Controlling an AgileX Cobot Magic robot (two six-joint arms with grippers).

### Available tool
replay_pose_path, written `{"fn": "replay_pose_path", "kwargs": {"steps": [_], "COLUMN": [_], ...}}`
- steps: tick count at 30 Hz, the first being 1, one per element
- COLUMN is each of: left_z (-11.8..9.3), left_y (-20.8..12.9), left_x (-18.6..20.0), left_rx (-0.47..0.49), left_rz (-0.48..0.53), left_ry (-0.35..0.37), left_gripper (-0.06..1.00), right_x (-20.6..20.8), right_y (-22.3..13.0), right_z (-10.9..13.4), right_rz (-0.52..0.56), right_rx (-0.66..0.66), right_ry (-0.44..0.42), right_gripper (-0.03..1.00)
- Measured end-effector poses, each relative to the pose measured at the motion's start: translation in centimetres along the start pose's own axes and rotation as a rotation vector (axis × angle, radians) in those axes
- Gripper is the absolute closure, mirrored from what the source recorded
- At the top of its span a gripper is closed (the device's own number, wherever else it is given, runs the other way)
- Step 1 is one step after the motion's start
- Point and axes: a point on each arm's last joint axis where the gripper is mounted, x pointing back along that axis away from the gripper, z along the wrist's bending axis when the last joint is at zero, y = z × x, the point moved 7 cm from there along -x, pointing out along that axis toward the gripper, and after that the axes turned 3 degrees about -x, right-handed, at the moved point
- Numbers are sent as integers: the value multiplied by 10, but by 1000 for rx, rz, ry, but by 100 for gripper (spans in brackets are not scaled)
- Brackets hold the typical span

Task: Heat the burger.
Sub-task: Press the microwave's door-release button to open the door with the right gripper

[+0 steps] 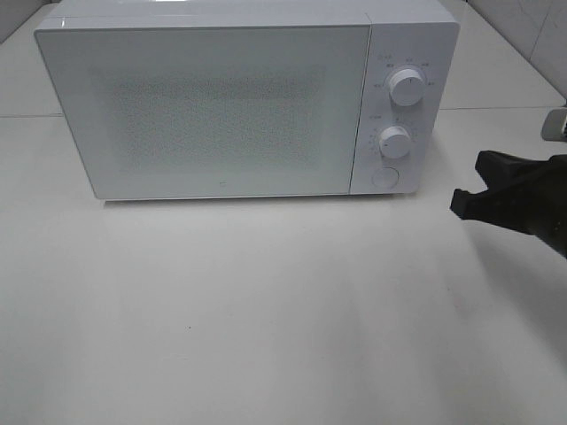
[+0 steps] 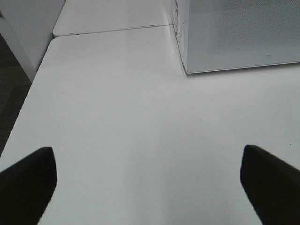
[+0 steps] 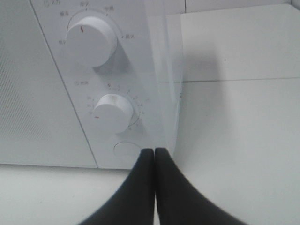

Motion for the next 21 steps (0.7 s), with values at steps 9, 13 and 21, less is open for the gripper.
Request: {"fn": "replay_pose_path", "kwargs": {"steps": [9, 13, 21], "left_z": [0, 0, 0], "left_y": [0, 0, 0], "left_x": [0, 0, 0], "left_rx": [0, 0, 0], "left_rz": [0, 0, 0], "left_ry": [0, 0, 0], "left_gripper": [-4, -4, -4], "right_x": [0, 1, -1], "right_y": [-16, -17, -24], "right_z": [23, 29, 29], "right_rz": [54, 66, 104], "right_rx": [-62, -245, -674], "right_ry": [68, 81, 52], "right_gripper": [94, 93, 94]}}
